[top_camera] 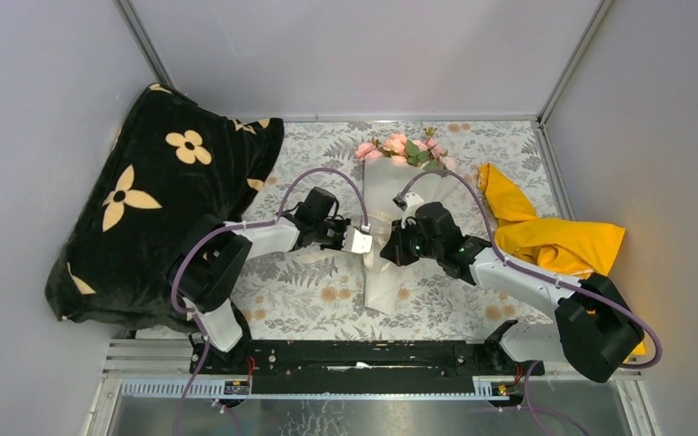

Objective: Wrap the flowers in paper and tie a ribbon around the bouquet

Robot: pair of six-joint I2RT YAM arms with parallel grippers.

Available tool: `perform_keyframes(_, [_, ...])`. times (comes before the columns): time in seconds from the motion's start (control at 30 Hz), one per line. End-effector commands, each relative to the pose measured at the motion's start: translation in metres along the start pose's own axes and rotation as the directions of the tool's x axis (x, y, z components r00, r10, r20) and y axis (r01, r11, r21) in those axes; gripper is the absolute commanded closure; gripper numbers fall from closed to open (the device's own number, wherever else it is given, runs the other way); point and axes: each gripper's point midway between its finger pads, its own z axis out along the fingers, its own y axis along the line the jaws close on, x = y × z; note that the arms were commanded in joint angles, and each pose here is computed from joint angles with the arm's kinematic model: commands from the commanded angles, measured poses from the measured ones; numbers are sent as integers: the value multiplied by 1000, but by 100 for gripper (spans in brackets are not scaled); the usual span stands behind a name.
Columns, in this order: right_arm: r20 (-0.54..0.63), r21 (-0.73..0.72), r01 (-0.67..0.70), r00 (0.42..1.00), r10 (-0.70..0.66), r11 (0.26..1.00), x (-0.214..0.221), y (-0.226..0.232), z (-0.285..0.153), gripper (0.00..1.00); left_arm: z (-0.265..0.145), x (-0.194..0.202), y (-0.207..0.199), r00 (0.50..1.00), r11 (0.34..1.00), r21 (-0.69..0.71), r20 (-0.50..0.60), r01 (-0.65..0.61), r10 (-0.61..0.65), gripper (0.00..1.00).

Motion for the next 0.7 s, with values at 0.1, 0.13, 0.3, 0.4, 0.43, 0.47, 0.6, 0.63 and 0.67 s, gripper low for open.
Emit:
perform_keyframes(0.1, [76, -16, -7, 997, 9, 1000, -52, -2, -6, 100, -40, -6, -27, 994, 993, 93, -68, -77, 83, 100])
perform_keyframes(0.13, [69, -20, -5, 998, 6, 1000, -55, -3, -6, 100, -50, -12, -31, 994, 991, 120, -74, -65, 74, 100])
perform_keyframes(0.3, [56, -39, 7, 998, -5, 999, -74, -1, 1, 100, -100, -71, -94, 996, 929, 364, -24, -67, 82, 100])
perform_keyframes(0.4, [64, -53, 8, 998, -5, 999, -86, 2, 4, 100, -105, -92, -115, 998, 904, 424, -11, 56, -56, 100])
perform_keyframes(0.43, [52, -49, 3, 999, 0, 999, -85, 0, 5, 100, -105, -99, -119, 995, 897, 434, 7, 83, -95, 100])
perform_keyframes(0.47, [40, -45, -2, 999, 4, 999, -85, 0, 6, 100, -104, -110, -120, 989, 893, 435, 31, 114, -141, 100])
perform_keyframes(0.6, [27, -34, -6, 1000, 7, 999, -89, -3, 8, 100, -100, -182, -97, 904, 855, 442, 190, 271, -384, 100])
perform_keyframes(0.63, [30, -33, -8, 1000, 9, 999, -90, -3, 8, 100, -100, -204, -96, 878, 841, 464, 233, 278, -418, 100])
perform_keyframes(0.67, [35, -33, -11, 999, 12, 999, -93, -3, 8, 100, -97, -223, -97, 865, 843, 466, 269, 269, -424, 100])
